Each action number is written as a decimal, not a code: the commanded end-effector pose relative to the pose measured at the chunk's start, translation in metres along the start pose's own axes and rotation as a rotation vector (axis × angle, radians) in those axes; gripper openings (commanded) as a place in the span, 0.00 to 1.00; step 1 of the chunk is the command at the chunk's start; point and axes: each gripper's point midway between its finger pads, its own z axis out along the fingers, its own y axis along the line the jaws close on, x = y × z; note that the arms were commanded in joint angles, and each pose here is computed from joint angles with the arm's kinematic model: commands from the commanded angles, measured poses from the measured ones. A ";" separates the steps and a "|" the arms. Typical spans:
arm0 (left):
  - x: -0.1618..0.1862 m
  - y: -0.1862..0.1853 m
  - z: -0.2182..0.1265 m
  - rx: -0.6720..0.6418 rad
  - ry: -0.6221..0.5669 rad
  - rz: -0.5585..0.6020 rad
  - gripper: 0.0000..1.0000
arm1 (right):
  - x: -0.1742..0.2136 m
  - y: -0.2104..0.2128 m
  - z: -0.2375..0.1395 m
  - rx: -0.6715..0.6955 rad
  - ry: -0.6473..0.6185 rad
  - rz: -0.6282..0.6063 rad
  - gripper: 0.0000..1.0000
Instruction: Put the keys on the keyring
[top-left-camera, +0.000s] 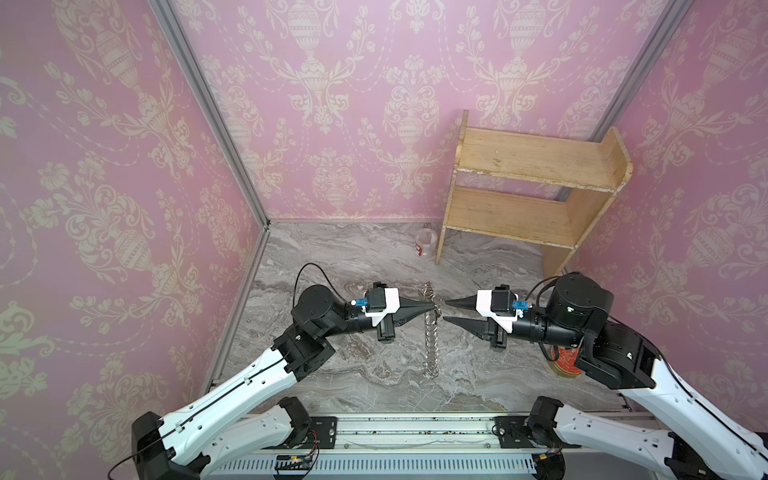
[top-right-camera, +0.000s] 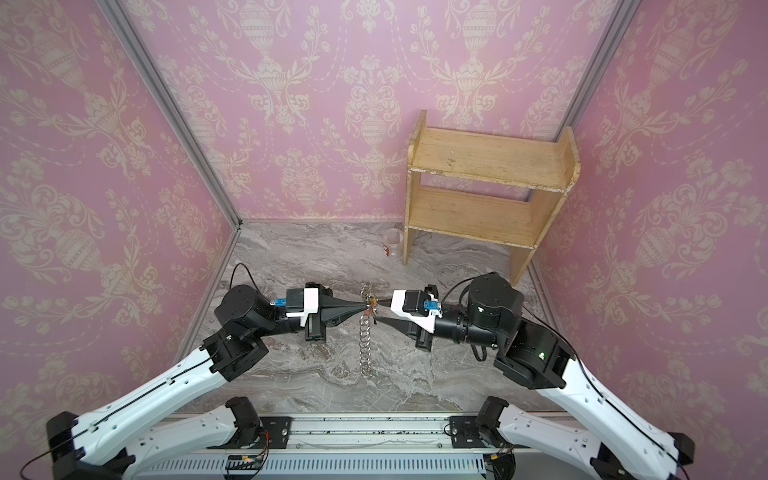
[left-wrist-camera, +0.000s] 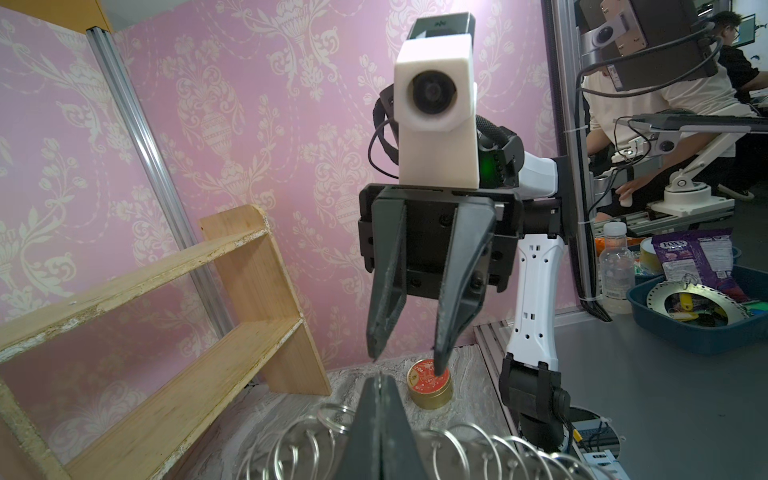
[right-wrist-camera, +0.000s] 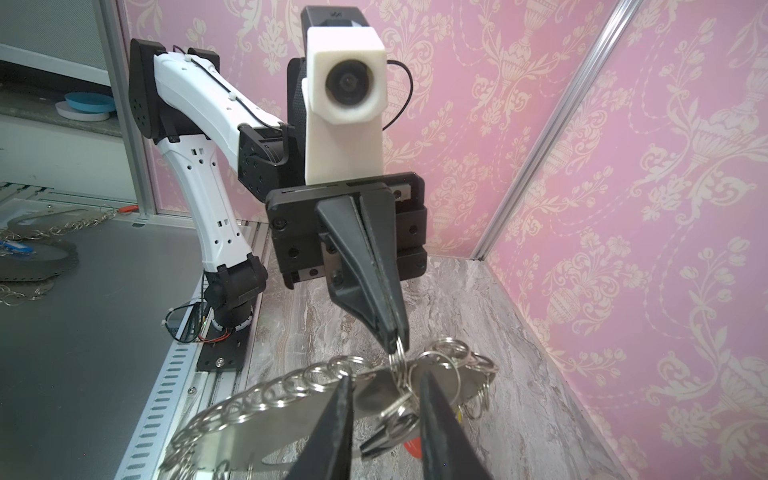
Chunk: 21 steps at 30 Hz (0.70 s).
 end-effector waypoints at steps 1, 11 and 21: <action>-0.020 -0.003 -0.003 0.023 -0.080 0.011 0.00 | 0.003 -0.001 0.001 0.004 0.004 0.020 0.26; -0.018 -0.005 -0.002 0.043 -0.067 0.004 0.00 | 0.016 -0.007 0.007 0.042 0.032 0.027 0.27; -0.013 -0.007 -0.004 0.047 -0.044 0.005 0.00 | 0.013 -0.007 0.003 0.042 0.035 0.006 0.28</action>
